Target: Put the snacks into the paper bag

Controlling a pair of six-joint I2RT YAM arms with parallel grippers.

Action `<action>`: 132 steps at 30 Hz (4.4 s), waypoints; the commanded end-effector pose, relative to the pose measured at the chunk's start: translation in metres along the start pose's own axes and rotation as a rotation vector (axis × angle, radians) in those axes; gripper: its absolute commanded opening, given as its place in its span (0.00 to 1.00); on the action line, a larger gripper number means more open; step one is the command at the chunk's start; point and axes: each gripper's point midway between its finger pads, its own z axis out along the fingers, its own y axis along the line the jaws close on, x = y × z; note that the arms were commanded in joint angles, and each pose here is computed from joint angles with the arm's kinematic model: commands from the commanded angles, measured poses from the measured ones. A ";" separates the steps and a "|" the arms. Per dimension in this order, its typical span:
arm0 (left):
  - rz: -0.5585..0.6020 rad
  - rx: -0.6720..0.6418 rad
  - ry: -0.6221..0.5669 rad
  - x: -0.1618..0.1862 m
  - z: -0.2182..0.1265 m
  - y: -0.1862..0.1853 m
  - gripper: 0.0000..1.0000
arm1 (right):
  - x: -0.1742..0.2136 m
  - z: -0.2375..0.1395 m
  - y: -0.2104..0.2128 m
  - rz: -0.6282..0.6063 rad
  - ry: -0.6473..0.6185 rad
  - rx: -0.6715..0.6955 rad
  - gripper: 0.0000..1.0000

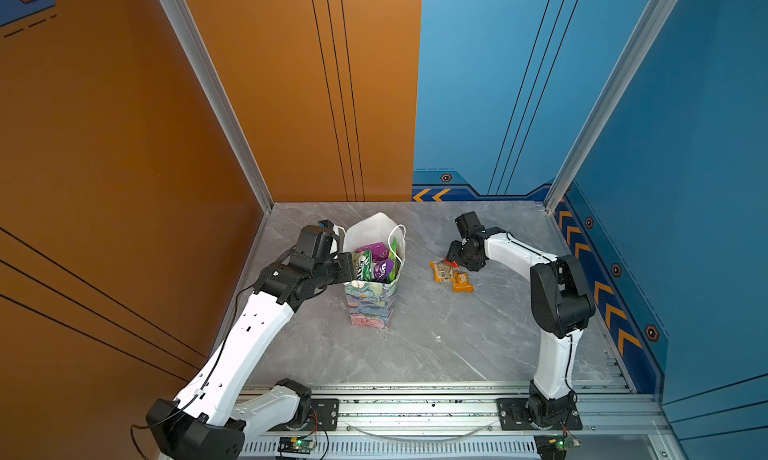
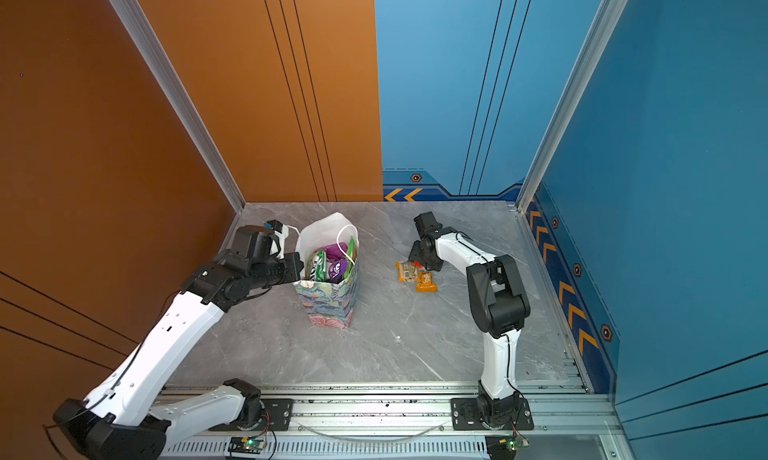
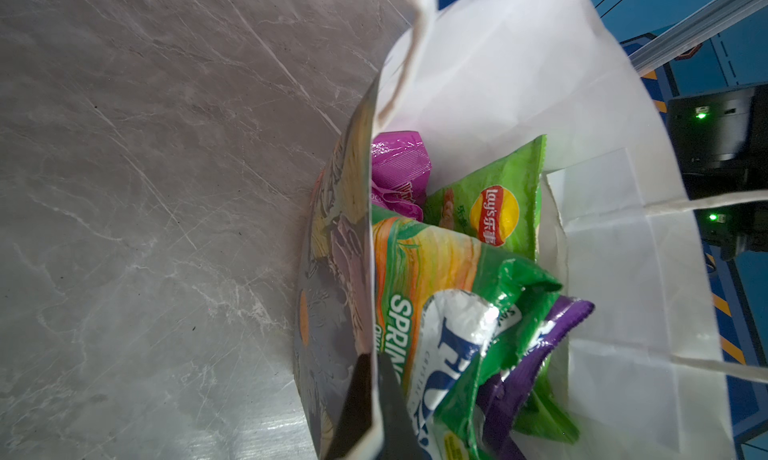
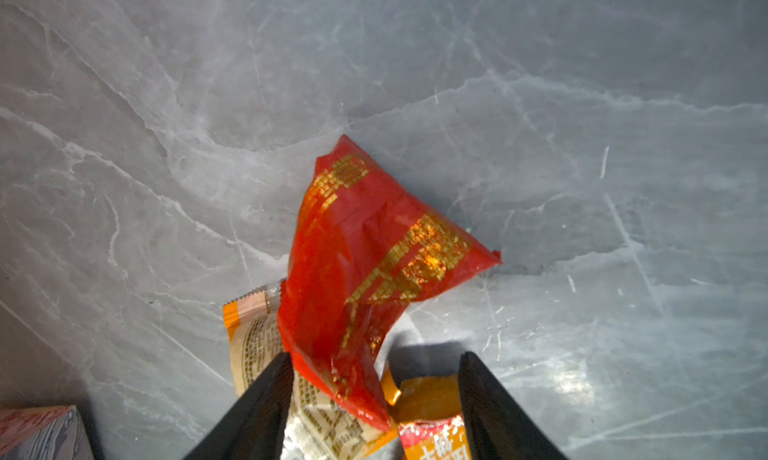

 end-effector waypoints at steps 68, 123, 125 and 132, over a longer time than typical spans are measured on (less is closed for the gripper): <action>0.008 0.047 -0.079 -0.019 -0.008 -0.008 0.01 | 0.135 -0.214 0.003 -0.348 -0.183 -0.186 0.04; 0.064 0.089 -0.083 -0.014 -0.016 -0.025 0.01 | 0.129 -0.286 0.203 -0.726 -0.277 -0.207 0.06; 0.064 0.088 -0.083 -0.014 -0.016 -0.024 0.01 | 0.125 -0.281 0.201 -0.720 -0.273 -0.192 0.06; 0.066 0.091 -0.079 -0.013 -0.015 -0.025 0.01 | 0.117 -0.265 0.198 -0.714 -0.244 -0.165 0.06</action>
